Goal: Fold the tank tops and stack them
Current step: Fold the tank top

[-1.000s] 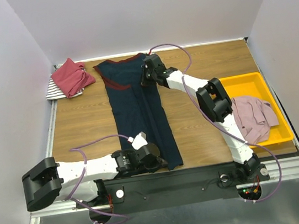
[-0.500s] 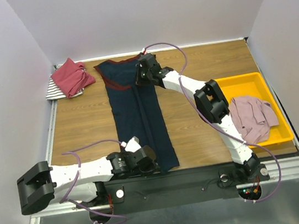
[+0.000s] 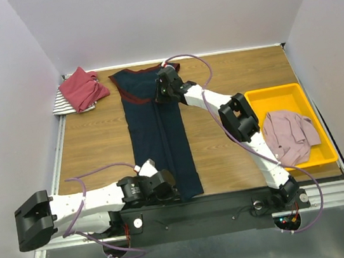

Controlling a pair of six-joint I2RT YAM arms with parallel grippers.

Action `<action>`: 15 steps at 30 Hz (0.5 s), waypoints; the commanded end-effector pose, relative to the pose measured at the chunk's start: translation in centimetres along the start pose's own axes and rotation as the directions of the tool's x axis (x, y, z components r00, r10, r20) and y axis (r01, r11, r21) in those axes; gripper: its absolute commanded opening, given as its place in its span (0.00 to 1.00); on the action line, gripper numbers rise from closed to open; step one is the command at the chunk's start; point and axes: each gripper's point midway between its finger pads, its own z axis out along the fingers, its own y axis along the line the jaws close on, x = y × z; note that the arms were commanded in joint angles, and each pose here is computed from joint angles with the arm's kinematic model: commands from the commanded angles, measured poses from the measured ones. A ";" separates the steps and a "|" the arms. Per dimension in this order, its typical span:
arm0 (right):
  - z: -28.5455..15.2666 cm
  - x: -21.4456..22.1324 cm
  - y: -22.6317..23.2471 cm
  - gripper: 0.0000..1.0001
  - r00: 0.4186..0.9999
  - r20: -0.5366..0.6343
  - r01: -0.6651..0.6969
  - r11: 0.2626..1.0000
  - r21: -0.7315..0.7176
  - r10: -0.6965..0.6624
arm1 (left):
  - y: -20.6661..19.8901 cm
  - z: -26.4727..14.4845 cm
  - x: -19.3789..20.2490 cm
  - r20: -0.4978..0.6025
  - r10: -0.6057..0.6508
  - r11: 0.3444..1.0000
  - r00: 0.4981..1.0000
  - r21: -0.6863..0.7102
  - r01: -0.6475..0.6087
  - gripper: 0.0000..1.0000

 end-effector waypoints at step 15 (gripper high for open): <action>-0.9 -4.9 5.5 0.49 0.992 0.122 0.004 0.985 -0.175 0.018 | 0.0 -3.1 -2.6 0.120 0.002 1.000 0.993 -0.022 0.000 0.33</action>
